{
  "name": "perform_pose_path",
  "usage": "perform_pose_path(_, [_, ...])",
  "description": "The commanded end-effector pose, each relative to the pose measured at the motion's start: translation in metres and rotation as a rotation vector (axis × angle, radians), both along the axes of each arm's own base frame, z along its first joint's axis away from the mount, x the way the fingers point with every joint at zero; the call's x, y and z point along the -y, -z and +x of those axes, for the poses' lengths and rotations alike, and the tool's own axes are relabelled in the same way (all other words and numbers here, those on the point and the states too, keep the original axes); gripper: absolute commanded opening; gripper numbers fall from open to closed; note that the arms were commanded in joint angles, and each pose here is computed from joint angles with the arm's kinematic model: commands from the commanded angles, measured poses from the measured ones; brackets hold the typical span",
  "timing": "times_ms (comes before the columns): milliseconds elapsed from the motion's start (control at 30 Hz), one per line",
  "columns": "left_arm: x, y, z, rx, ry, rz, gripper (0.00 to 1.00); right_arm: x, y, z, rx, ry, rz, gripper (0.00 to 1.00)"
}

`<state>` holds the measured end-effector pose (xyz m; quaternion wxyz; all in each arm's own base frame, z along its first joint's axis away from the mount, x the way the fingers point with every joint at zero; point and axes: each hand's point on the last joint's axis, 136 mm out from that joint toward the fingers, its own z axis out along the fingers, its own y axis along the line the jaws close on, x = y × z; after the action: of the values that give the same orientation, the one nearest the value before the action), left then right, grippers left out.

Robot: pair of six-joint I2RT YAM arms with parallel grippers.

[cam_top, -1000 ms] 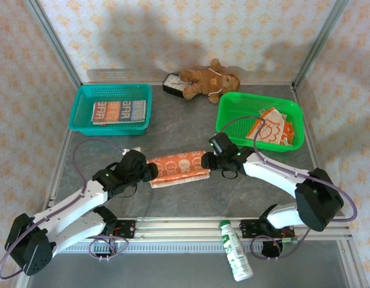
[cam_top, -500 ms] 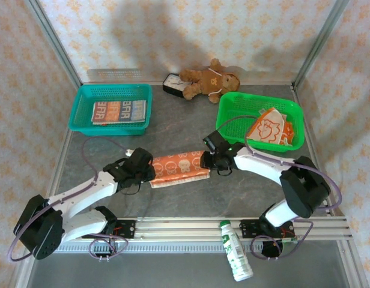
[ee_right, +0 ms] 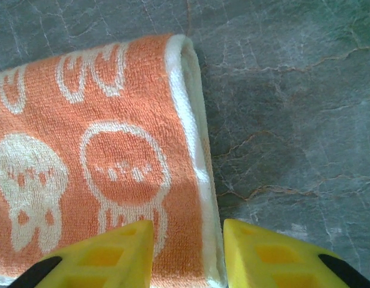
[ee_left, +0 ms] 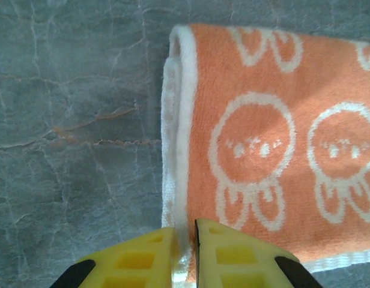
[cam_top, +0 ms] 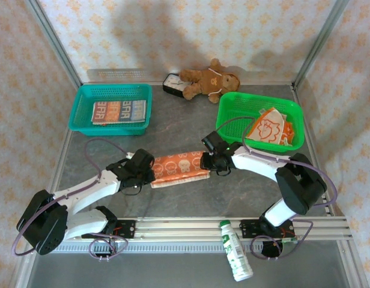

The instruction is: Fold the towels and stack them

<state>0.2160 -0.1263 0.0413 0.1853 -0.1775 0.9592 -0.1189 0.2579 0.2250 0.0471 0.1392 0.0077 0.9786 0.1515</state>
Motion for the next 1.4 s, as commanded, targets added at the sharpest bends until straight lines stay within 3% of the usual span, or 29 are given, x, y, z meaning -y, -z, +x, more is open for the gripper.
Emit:
perform_pose_path(0, [-0.004,0.008,-0.008,-0.03,-0.022,0.001,0.18,0.005,0.009,-0.008,-0.036,0.005,-0.03,0.35])
perform_pose_path(167, [-0.004,0.009,-0.008,-0.027,-0.023,0.001,0.15,0.008,0.012,-0.01,-0.041,0.016,-0.034,0.3])
perform_pose_path(267, [-0.002,0.008,-0.006,-0.017,-0.024,-0.011,0.12,0.008,0.011,-0.01,-0.039,0.019,-0.028,0.2])
perform_pose_path(400, [-0.001,0.007,-0.007,-0.019,-0.023,-0.018,0.0,0.009,0.008,-0.011,-0.035,0.02,-0.03,0.05])
perform_pose_path(467, [0.0,0.006,-0.007,-0.018,-0.023,-0.025,0.0,0.01,0.006,-0.011,-0.032,0.022,-0.03,0.0])
perform_pose_path(867, [-0.002,-0.014,-0.022,0.0,-0.049,-0.098,0.0,0.02,0.0,-0.017,-0.022,0.016,-0.057,0.0])
perform_pose_path(1333, [0.015,0.018,-0.041,-0.066,-0.027,-0.142,0.0,0.025,0.029,-0.03,-0.083,0.021,-0.068,0.0])
perform_pose_path(1367, [0.017,0.019,-0.042,-0.071,-0.02,-0.145,0.04,0.025,0.031,-0.031,-0.085,0.02,-0.07,0.0])
